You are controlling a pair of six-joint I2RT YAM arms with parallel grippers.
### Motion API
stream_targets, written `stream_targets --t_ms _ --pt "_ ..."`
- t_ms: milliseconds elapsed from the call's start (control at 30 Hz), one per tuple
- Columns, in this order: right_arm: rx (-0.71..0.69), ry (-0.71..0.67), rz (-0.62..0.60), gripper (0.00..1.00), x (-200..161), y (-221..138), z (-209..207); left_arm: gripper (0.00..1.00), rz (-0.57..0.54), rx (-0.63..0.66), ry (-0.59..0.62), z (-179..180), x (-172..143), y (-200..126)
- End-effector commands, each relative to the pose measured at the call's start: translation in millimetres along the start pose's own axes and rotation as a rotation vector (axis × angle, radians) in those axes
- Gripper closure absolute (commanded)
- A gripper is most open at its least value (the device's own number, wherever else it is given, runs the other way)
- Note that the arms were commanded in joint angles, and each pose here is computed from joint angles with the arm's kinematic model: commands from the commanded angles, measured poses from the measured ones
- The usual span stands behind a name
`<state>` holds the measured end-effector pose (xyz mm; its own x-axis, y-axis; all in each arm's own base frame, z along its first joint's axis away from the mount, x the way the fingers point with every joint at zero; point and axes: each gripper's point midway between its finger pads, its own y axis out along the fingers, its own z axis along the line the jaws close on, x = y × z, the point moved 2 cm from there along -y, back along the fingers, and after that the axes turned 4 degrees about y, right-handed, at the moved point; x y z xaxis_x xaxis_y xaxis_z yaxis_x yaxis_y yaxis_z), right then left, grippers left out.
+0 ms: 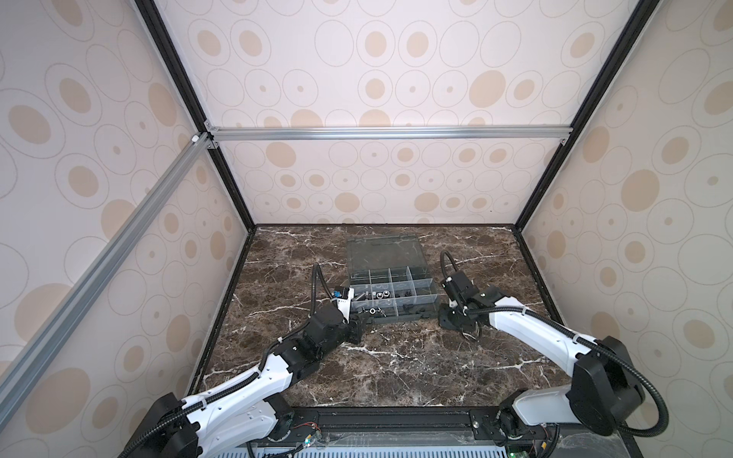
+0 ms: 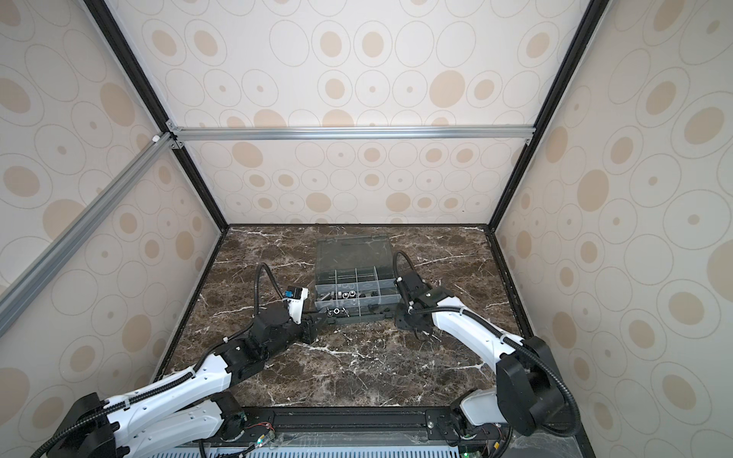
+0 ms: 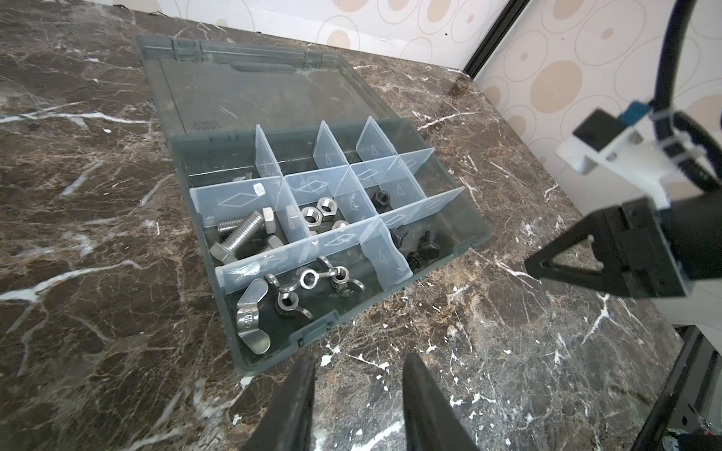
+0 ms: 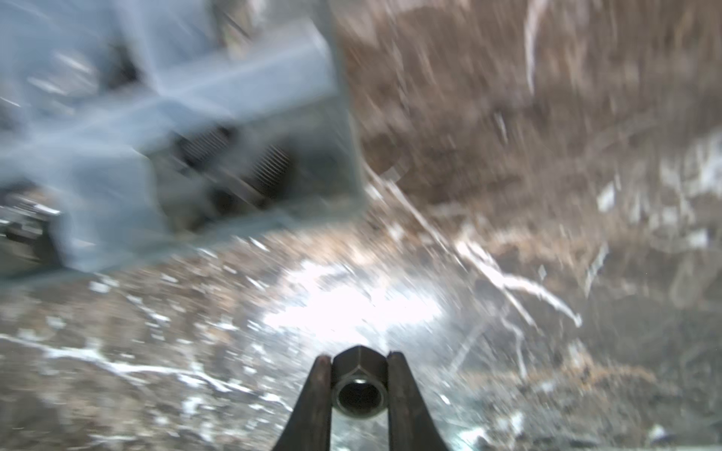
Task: Sort the screws and nuts into containers
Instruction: Pick up the nut from the bottom-right of the table, then place the nut into the container.
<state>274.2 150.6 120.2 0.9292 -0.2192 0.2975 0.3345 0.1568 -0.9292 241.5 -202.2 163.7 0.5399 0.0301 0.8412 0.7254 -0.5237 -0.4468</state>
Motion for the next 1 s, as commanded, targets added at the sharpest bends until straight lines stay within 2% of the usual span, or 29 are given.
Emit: stream_targets --t_ms 0,133,267,467,733,800,967 --pt "0.039 -0.056 -0.032 0.84 27.5 -0.7 28.7 0.62 -0.024 0.023 -0.012 4.7 5.4 -4.9" --pt "0.076 -0.087 -0.039 0.84 57.4 9.0 62.9 0.62 -0.03 0.03 -0.017 6.9 4.5 -9.6" --pt "0.095 -0.116 -0.027 0.84 72.7 23.3 87.0 0.62 -0.037 0.035 -0.023 9.2 3.5 -13.9" --pt "0.078 -0.129 0.004 0.84 81.1 47.4 97.3 0.62 -0.043 0.038 -0.03 11.1 1.7 -16.5" --pt "0.089 -0.138 0.022 0.81 85.6 57.1 106.2 0.62 -0.04 0.033 -0.035 10.3 1.0 -16.3" --pt "0.091 -0.138 0.028 0.78 85.1 59.3 107.7 0.61 -0.041 0.033 -0.037 10.1 1.6 -16.4" --pt "0.103 -0.134 0.037 0.64 84.6 60.4 110.8 0.62 -0.04 0.036 -0.041 10.8 1.2 -16.5"
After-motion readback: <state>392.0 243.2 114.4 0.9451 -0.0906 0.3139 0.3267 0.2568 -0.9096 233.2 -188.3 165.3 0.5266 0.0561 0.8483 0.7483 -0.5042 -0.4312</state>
